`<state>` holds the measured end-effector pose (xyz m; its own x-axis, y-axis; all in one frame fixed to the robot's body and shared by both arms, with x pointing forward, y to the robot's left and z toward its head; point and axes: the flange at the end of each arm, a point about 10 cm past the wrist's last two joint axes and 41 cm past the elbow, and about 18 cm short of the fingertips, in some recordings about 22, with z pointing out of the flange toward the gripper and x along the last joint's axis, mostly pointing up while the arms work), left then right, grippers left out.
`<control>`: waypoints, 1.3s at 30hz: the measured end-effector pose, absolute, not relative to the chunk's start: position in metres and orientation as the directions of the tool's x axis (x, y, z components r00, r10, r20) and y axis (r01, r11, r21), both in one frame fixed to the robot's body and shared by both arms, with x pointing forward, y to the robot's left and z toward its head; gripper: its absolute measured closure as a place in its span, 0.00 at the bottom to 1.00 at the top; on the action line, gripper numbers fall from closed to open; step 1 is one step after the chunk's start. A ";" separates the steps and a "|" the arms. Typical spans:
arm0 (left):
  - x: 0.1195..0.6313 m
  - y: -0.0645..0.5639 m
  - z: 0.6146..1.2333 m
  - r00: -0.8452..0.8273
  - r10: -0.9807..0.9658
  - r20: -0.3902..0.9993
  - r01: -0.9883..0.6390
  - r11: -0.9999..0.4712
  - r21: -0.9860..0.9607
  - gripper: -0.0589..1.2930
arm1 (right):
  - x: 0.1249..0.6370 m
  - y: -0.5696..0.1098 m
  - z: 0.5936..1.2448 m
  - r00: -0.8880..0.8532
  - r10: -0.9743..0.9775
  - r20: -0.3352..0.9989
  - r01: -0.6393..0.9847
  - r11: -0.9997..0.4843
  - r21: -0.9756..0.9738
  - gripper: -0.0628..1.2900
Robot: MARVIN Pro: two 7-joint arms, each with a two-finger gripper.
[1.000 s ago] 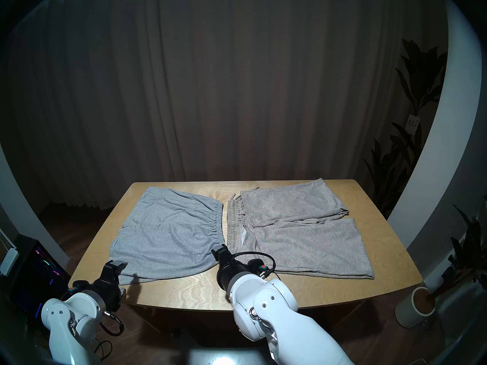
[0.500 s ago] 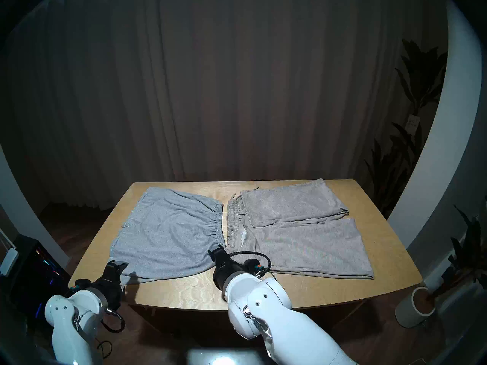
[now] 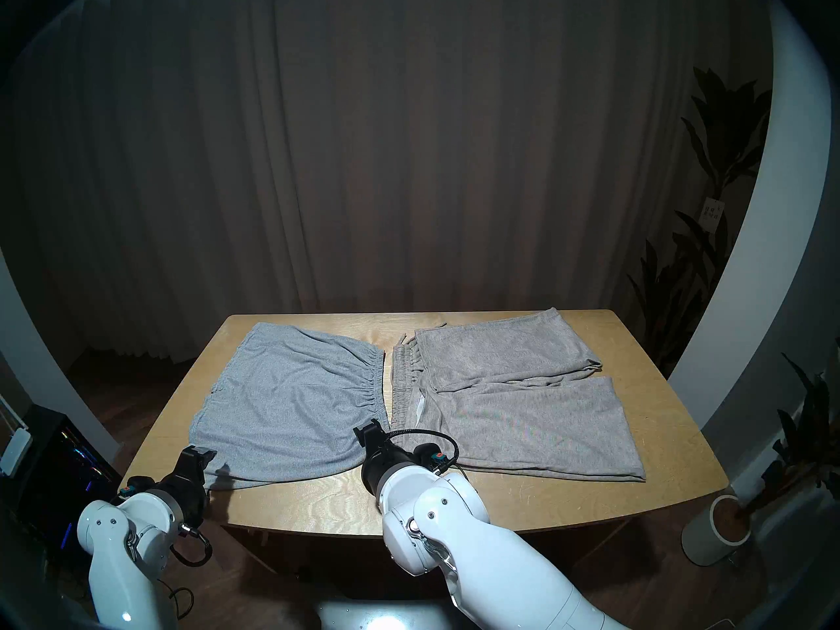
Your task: Fold pants twice and stack them
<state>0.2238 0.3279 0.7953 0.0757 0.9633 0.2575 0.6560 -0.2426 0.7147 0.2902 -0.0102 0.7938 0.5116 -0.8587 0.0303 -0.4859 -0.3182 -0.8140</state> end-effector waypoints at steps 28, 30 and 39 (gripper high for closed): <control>0.237 0.334 0.782 0.101 0.962 0.255 0.664 -0.256 0.703 0.15 | 0.301 0.007 0.775 0.484 -0.874 0.040 -0.531 -0.329 -0.781 0.12; 0.236 0.334 0.779 0.101 0.963 0.250 0.669 -0.252 0.699 0.21 | 0.301 0.007 0.775 0.483 -0.874 0.041 -0.529 -0.329 -0.782 0.23; 0.236 0.333 0.779 0.092 0.966 0.241 0.663 -0.240 0.709 0.74 | 0.302 0.009 0.775 0.484 -0.874 0.049 -0.519 -0.331 -0.788 0.70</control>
